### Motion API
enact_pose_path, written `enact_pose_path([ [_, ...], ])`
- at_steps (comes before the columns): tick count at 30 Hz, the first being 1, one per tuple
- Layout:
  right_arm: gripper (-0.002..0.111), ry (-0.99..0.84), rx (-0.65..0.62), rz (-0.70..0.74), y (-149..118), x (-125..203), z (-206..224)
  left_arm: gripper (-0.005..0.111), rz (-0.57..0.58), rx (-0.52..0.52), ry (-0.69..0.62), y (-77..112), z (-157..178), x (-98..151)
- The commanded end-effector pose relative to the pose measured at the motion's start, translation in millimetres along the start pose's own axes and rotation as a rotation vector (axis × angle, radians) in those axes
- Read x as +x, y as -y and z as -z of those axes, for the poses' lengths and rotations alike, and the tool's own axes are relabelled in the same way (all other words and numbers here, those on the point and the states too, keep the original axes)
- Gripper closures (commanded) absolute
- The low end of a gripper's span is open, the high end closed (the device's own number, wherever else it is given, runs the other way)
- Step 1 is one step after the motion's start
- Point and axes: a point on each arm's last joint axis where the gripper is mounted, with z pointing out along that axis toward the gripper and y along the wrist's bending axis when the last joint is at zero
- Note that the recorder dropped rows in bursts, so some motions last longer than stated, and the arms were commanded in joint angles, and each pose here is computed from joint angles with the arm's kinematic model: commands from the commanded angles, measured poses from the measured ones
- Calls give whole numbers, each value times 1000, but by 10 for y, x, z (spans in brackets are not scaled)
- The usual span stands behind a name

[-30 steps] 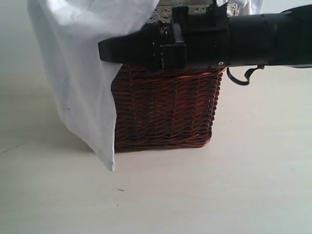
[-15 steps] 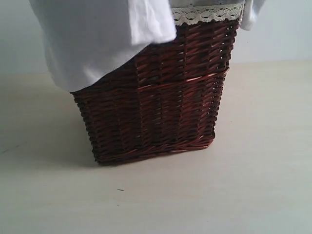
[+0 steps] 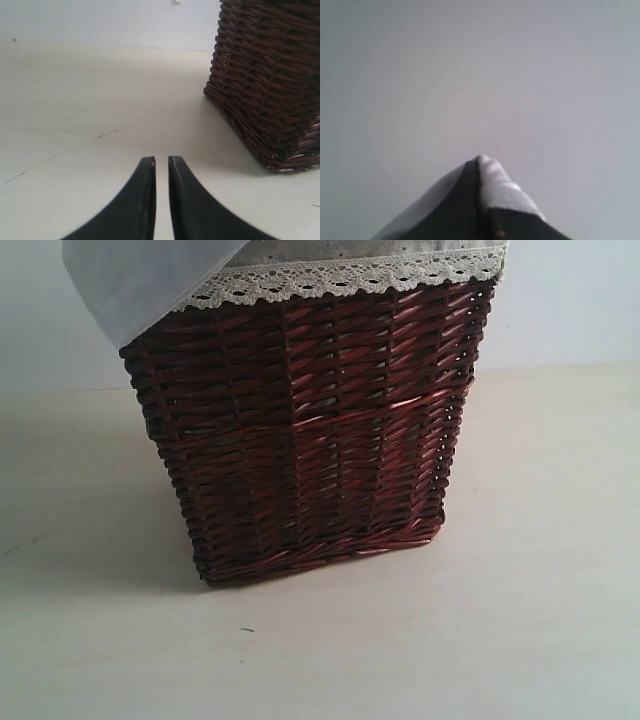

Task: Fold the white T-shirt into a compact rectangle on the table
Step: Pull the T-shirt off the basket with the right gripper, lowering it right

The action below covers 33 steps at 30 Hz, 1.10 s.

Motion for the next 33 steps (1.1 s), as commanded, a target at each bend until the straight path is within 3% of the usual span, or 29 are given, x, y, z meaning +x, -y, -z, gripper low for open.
enact_pose_path([
  [1,108,108,31,16,59,-525,240,95,-7,6,12,4,5,-9],
  [6,108,279,54,73,110,-1252,612,95,-7,6,12,4,5,-9],
  [10,108,366,76,103,143,-1578,775,95,-7,6,12,4,5,-9],
  [19,108,377,75,91,147,-1626,799,95,-7,6,12,4,5,-9],
  [26,108,158,-74,40,13,-1190,594,95,-7,6,12,4,5,-9],
  [29,108,-106,-232,-67,-158,-613,418,95,-7,6,12,4,5,-9],
  [32,108,-256,-361,-120,-300,-288,380,95,-7,6,12,4,5,-9],
  [33,108,-323,-469,-146,-407,-152,404,95,-7,6,12,4,5,-9],
])
